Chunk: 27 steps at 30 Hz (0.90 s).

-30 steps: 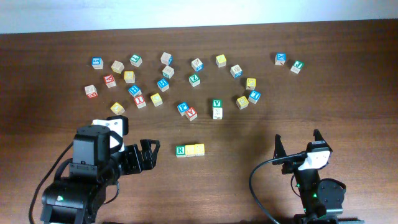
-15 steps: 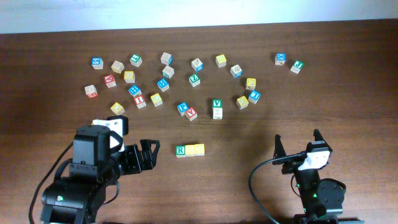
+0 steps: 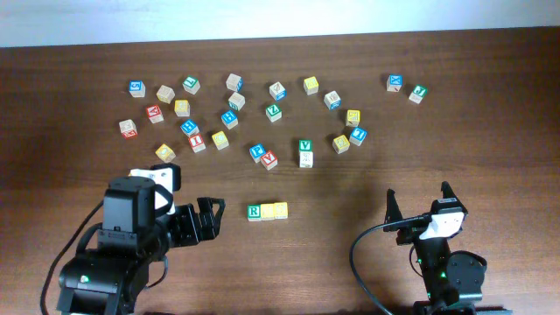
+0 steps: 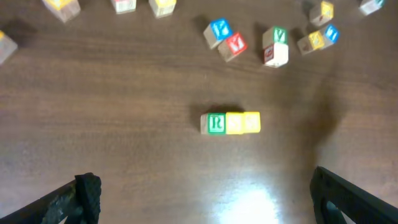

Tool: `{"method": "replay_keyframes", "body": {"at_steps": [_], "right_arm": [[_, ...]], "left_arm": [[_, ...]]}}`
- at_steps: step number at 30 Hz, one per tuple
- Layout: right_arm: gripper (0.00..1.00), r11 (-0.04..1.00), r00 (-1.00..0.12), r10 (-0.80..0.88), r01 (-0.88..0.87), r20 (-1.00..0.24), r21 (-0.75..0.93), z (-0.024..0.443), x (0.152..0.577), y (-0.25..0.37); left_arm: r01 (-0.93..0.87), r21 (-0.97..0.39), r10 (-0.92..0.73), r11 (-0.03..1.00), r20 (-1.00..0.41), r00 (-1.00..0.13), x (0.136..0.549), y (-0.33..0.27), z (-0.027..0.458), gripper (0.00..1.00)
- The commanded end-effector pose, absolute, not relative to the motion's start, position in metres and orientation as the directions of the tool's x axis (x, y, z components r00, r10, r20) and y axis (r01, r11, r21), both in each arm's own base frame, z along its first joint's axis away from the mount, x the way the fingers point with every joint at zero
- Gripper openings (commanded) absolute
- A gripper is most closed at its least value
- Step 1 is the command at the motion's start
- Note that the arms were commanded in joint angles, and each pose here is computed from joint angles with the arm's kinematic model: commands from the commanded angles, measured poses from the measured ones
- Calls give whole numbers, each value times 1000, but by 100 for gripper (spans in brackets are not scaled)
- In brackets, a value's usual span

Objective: Spell out RSS

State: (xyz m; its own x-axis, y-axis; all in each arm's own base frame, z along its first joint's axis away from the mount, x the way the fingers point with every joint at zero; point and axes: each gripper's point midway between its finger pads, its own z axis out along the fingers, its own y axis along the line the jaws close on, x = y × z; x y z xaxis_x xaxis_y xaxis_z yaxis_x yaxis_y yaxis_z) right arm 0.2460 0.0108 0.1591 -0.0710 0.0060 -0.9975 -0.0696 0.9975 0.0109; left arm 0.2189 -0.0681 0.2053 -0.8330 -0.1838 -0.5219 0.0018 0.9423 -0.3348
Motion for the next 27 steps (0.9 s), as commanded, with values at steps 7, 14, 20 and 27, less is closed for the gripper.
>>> {"method": "replay_keyframes", "body": {"at_steps": [7, 14, 20, 27], "right_arm": [[98, 998, -72, 6, -65, -997, 11, 157, 246, 10], [98, 998, -72, 6, -65, -997, 11, 157, 246, 10], [98, 998, -72, 6, -65, -997, 11, 157, 246, 10], [98, 998, -72, 6, -65, -997, 11, 157, 246, 10]], "left_arm": [[26, -293, -167, 956, -613, -772, 207, -53, 210, 99], [195, -214, -84, 957, -850, -520, 221, -54, 210, 99], [188, -122, -61, 975, -951, -303, 224, -39, 207, 99], [131, -94, -77, 987, -989, -129, 233, -22, 197, 99]]}}
